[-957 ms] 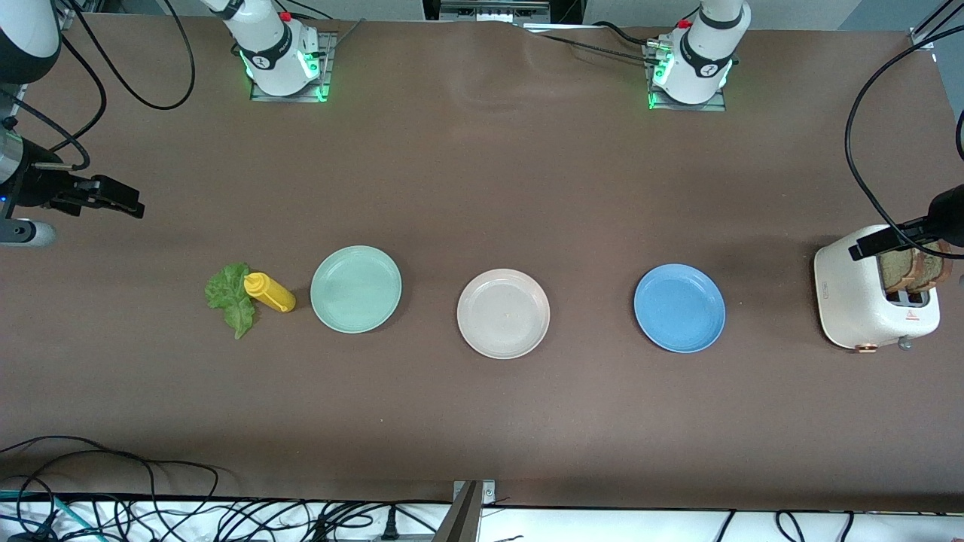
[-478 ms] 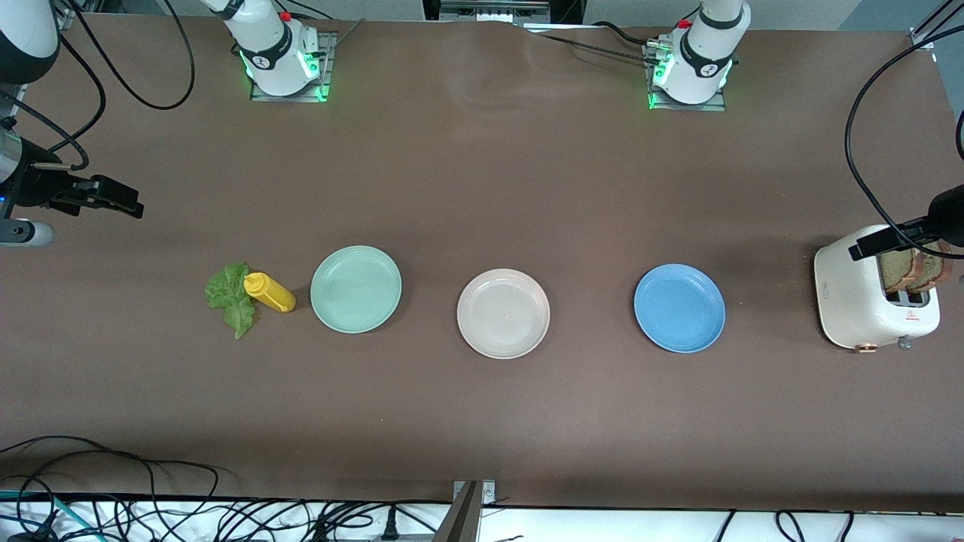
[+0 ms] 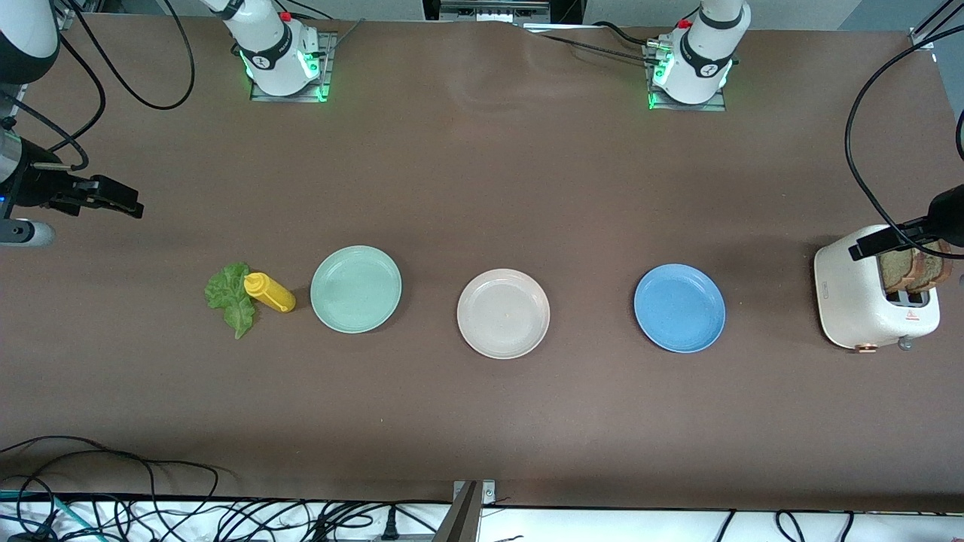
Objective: Make sandwich on beige plate with both arms
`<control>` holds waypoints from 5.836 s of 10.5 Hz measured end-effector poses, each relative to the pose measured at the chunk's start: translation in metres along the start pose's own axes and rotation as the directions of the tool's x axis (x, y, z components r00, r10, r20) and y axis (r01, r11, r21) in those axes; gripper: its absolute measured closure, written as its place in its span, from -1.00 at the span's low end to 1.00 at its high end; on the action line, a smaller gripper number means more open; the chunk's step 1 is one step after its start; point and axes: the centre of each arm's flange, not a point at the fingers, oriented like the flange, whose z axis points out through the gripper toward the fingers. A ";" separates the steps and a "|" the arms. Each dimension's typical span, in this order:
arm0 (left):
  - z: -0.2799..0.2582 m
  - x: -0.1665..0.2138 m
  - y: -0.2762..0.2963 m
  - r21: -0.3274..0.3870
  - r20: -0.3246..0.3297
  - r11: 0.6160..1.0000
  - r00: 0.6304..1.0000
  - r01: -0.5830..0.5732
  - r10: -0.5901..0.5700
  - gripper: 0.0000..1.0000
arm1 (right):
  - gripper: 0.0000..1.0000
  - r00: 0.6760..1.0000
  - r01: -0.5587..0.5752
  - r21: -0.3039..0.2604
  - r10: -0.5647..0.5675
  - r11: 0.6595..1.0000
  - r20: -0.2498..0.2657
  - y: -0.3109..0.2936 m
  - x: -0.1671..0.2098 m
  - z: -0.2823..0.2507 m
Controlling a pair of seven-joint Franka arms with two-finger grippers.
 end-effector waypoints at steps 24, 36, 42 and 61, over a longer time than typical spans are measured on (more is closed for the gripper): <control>0.005 -0.001 0.002 0.001 0.012 1.000 1.000 -0.006 0.006 -1.00 | -1.00 1.000 -0.027 0.033 0.027 0.999 0.006 0.012 0.000 0.003; 0.005 -0.001 0.002 0.001 0.012 1.000 1.000 -0.006 0.006 -1.00 | -1.00 1.000 -0.028 0.033 0.027 0.999 0.006 0.012 0.000 0.003; 0.006 -0.001 0.002 0.002 0.016 1.000 1.000 -0.006 0.006 -1.00 | -1.00 1.000 -0.028 0.033 0.028 0.999 0.006 0.012 0.000 0.003; 0.007 -0.003 0.002 0.004 0.031 1.000 0.999 -0.019 0.019 -1.00 | -1.00 0.999 -0.034 0.033 0.033 0.999 0.006 0.015 0.000 0.003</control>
